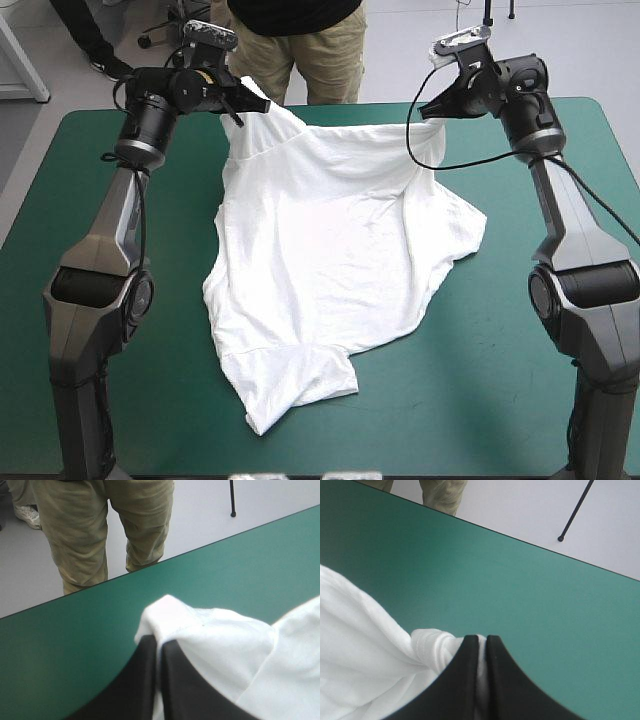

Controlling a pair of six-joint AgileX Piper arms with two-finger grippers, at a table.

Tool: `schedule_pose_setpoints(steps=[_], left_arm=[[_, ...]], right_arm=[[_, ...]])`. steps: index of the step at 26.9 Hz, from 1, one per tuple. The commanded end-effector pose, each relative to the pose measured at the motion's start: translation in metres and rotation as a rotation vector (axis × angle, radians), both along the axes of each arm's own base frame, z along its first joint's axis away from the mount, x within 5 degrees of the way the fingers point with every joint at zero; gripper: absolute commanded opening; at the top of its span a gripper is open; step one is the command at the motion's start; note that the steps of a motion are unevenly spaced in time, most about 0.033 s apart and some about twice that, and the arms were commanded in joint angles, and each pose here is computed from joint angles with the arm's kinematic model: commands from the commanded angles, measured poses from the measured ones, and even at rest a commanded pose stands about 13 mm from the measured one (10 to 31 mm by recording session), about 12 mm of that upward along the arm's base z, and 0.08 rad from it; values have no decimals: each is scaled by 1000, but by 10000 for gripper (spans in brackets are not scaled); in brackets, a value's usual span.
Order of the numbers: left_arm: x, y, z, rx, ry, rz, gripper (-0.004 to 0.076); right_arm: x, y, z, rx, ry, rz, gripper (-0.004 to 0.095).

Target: Fold the cloth

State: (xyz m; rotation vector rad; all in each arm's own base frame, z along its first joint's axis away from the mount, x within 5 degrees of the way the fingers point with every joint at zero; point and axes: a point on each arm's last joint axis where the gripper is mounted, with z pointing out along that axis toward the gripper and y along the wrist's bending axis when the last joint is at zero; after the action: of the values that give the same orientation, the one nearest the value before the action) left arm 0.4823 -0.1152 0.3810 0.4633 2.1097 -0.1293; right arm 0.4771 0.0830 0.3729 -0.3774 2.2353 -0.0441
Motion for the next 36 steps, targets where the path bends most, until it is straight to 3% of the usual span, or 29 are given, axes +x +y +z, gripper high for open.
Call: schedule_pose_setpoints(steps=[1,3,5,6,8,9,14,20,28,36], left_arm=[[2,0,27,-62,-180,18,-8],[11,-2,9,-49,-150,19,34],[20,-2,-8,-18,-120,24,162],[24,-3,-18,-13,-96,23,272],[27,-4,-28,0,-71,23,454],[27,-3,-29,3,-65,26,489],[20,2,-18,35,-51,54,499],[-22,17,42,94,-76,91,484],[-102,33,112,72,-37,84,452],[-160,36,134,4,46,7,435]], right_arm=[[10,-12,15,72,-151,-11,32],[24,-14,-5,89,-142,5,162],[34,-15,-18,106,-146,11,359],[37,-17,-21,104,-159,10,472],[40,-18,-20,93,-193,7,577],[41,-21,-19,91,-201,1,579],[35,-32,5,96,-235,-13,579],[0,-38,62,103,-250,-8,577],[-86,-39,143,147,-252,46,577],[-181,-38,200,198,-301,134,577]])
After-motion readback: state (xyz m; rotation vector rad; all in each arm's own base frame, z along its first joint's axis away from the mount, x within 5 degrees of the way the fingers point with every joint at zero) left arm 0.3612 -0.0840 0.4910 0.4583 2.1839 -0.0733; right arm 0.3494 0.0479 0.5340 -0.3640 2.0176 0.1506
